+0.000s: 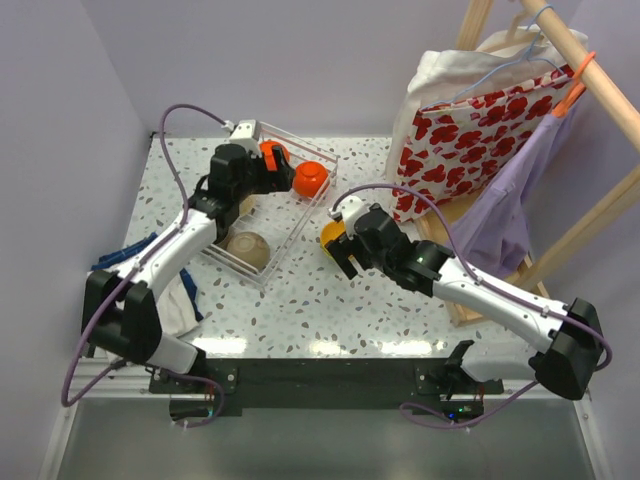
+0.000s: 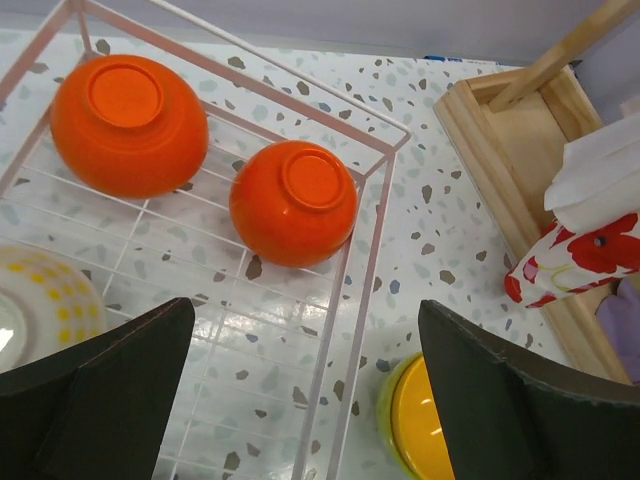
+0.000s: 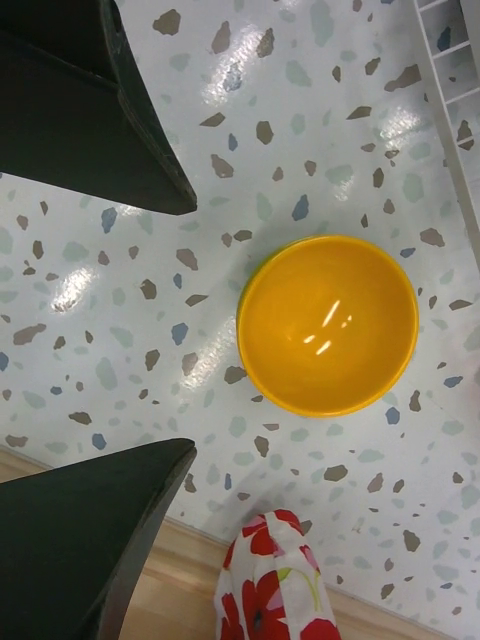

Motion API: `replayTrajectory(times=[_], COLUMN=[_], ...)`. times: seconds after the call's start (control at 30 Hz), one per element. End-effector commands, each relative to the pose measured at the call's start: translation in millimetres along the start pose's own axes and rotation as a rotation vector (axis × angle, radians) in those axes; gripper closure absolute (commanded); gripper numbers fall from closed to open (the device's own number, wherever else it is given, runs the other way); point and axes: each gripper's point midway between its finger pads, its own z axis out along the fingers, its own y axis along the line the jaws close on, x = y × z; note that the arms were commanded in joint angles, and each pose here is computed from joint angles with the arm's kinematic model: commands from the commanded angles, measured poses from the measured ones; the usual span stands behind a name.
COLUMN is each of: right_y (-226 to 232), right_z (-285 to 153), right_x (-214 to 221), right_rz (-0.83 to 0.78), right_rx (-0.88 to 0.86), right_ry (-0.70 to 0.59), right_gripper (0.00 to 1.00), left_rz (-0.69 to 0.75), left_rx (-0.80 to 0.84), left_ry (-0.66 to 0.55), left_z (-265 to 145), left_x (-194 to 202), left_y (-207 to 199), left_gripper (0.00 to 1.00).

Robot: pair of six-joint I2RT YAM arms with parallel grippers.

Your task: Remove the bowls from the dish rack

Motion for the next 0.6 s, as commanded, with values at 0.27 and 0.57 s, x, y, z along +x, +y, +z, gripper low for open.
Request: replayTrajectory(times=[0.27,0.57], right_y=[-4,-3], right_z=[-14,-12], right_x=[-2,2], right_rz=[0.108,0.090], right_rx=[0.004,-0.003], right_ry=[-0.138,-0.137], right_gripper=[0.01,0.01], left_rz=[-0.340,-0.449], left_rx=[0.140,0.161], left_ry=[0.107,0.075], left_z=[80,114], left_x=[12,20], left_y=[-5,12], left_gripper=[0.00,0.00])
